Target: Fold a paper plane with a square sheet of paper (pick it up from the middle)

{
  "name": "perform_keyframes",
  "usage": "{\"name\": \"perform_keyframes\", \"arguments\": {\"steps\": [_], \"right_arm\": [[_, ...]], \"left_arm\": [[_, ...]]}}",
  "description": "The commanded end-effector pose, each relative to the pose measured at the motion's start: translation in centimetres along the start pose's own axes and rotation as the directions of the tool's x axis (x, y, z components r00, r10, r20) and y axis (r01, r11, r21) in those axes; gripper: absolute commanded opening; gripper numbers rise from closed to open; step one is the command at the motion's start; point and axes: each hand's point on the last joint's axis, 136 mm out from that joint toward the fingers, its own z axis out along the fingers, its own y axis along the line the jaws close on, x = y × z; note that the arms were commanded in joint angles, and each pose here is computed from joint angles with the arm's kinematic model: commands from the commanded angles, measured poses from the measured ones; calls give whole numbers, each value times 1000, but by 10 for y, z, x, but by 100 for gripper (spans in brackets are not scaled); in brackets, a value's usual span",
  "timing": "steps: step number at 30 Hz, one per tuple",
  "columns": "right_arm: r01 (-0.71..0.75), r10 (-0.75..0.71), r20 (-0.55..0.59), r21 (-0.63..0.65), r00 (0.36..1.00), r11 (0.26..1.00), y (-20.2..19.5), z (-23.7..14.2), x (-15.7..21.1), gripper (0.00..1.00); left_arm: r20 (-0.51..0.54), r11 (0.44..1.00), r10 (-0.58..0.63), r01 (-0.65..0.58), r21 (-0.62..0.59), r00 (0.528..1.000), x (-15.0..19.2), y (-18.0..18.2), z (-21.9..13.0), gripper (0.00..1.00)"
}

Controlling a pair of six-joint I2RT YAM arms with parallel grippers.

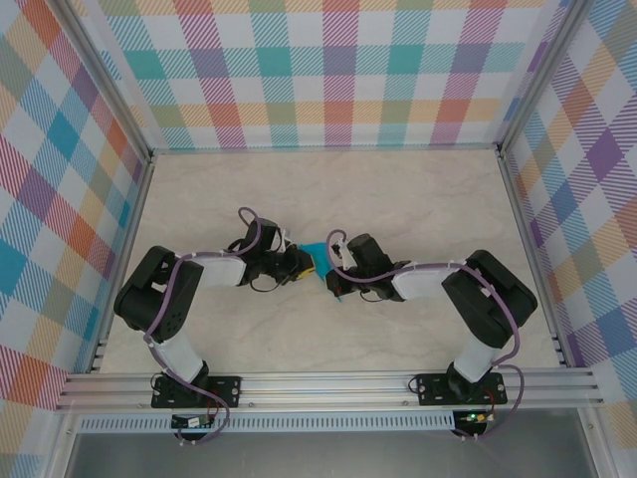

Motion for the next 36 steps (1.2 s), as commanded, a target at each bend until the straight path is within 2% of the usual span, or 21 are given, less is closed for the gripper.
{"name": "perform_keyframes", "arguments": {"steps": [1, 13, 36], "right_arm": [[-65, 66, 12, -108, 998, 992, 13, -6, -6, 0], [-187, 185, -27, -178, 982, 966, 7, -5, -1, 0], [-300, 286, -132, -109, 949, 948, -12, 11, 20, 0]], "left_arm": [[7, 997, 45, -45, 64, 999, 1, -12, -4, 15], [-18, 989, 74, -71, 131, 997, 5, -25, 6, 15], [-72, 992, 60, -51, 118, 996, 11, -8, 33, 13]]}}
